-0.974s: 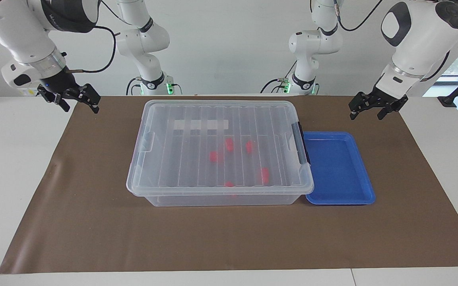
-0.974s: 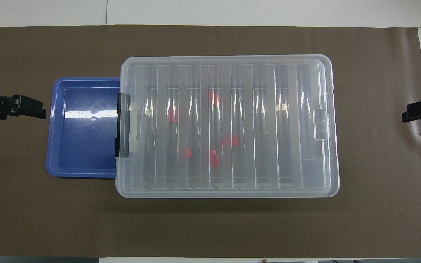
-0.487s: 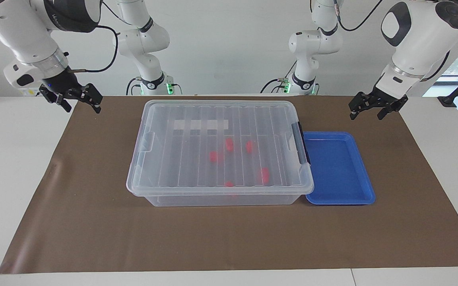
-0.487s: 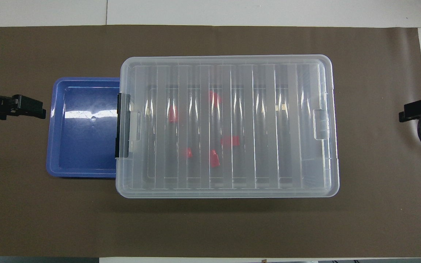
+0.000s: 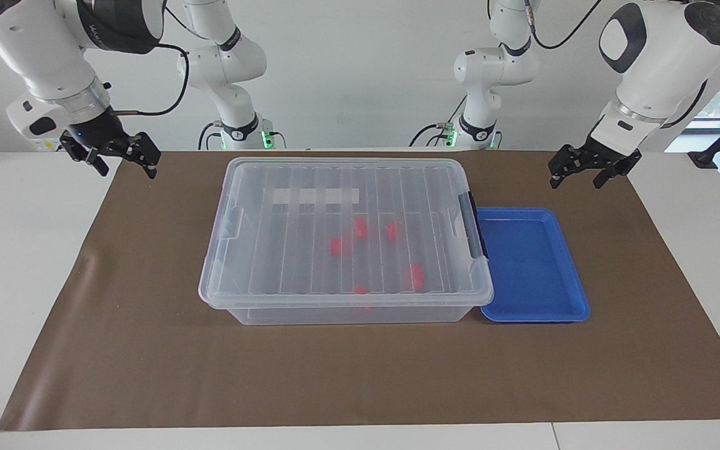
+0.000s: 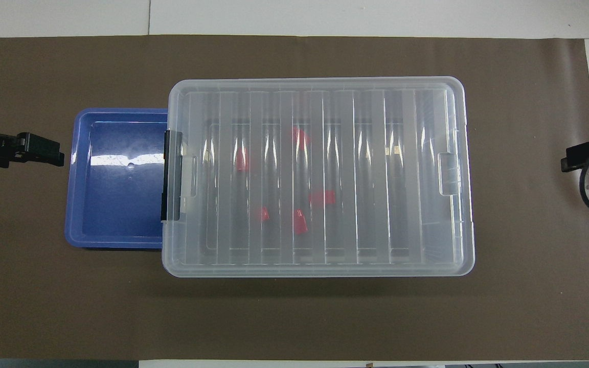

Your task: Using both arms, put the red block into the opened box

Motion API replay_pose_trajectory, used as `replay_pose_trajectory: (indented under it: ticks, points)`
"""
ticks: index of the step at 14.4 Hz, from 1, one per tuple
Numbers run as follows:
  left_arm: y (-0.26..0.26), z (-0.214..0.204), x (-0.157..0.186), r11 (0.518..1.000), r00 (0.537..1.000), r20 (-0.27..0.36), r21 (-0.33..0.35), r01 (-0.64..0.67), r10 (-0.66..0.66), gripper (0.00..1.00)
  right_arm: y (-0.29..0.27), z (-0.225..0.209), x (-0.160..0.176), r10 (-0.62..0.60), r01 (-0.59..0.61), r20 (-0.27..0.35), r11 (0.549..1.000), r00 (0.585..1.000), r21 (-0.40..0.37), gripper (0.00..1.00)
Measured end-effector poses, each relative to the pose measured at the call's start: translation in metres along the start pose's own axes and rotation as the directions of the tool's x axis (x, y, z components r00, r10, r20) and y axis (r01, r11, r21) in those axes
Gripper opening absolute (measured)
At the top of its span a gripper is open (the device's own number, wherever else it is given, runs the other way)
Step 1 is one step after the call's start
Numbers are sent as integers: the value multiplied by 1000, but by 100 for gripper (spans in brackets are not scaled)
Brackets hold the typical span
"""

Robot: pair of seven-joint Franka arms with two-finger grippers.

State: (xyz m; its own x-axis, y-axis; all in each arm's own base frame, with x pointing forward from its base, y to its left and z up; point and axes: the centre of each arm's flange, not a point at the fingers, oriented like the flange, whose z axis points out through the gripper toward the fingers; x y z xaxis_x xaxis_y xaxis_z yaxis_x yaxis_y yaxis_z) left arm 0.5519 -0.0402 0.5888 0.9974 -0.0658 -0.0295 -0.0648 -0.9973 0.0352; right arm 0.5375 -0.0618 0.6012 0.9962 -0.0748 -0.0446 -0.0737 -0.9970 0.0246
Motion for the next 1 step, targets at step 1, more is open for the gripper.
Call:
replay_pose_trajectory:
  ticks: [1]
  points:
    - [0,0,0,1000,1000,0,0,0,0,100,0,0,0,0,0,-1,1000,1000,0,100]
